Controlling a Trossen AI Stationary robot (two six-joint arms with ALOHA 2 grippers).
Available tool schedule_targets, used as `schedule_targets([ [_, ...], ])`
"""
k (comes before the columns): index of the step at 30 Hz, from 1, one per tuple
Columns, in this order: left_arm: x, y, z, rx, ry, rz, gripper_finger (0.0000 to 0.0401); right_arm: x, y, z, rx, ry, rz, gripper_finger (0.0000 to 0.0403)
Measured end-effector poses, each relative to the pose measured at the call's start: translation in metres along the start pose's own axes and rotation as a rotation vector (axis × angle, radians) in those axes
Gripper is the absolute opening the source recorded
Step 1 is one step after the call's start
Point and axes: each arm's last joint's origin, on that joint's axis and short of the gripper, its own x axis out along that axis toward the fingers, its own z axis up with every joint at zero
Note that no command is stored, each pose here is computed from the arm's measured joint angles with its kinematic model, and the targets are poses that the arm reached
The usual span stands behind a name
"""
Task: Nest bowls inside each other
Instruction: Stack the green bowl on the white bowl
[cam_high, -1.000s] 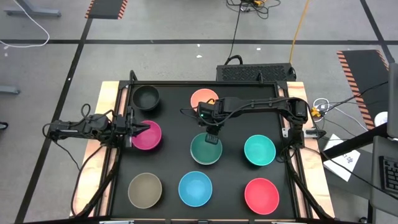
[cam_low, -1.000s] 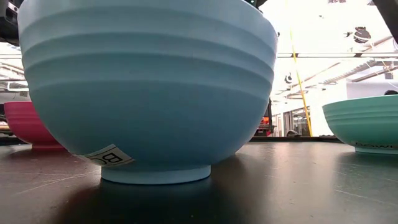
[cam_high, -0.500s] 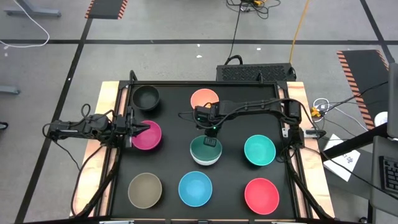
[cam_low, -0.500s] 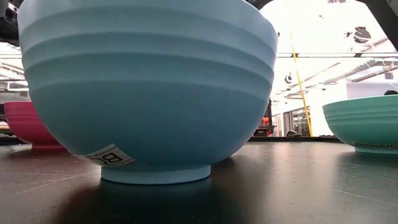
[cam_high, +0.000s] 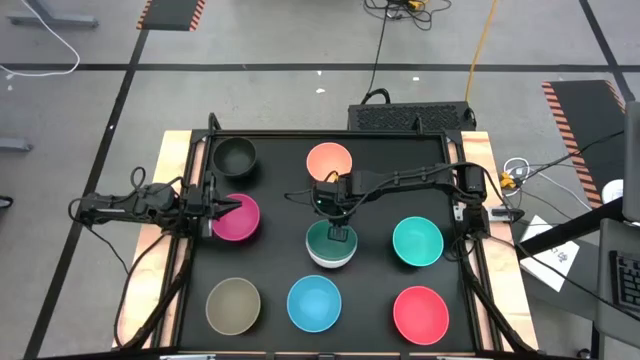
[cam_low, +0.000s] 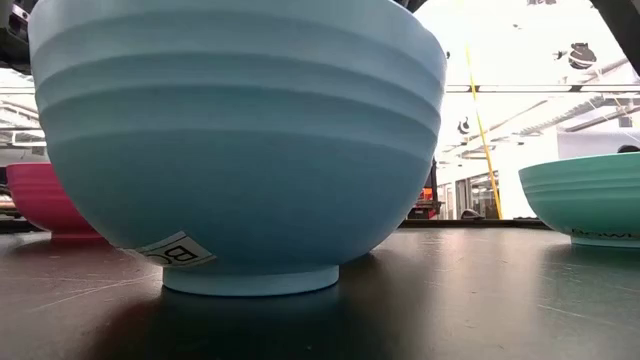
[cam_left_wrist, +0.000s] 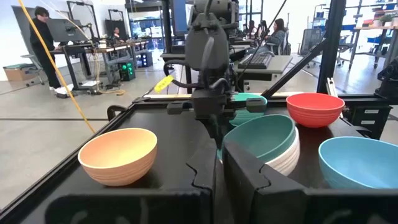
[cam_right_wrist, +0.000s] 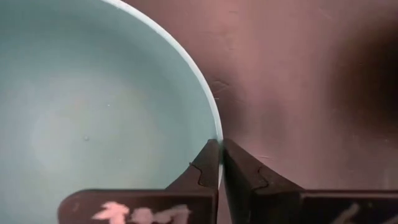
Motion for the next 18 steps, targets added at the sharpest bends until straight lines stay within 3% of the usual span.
schedule_targets([
  [4, 0.000, 0.000, 0.000, 0.000, 0.000, 0.000, 0.0031, 0.001, 0.007, 0.001, -0.017, -0.016, -0.004, 0.0000],
  [14, 0.000, 0.000, -0.001, 0.002, 0.015, 0.000, 0.0031, -0.010, 0.010, 0.007, -0.046, -0.043, -0.143, 0.0000],
  [18, 0.000, 0.000, -0.002, -0.001, 0.020, -0.001, 0.0031, -0.013, 0.011, 0.009, -0.051, -0.057, -0.140, 0.0000],
])
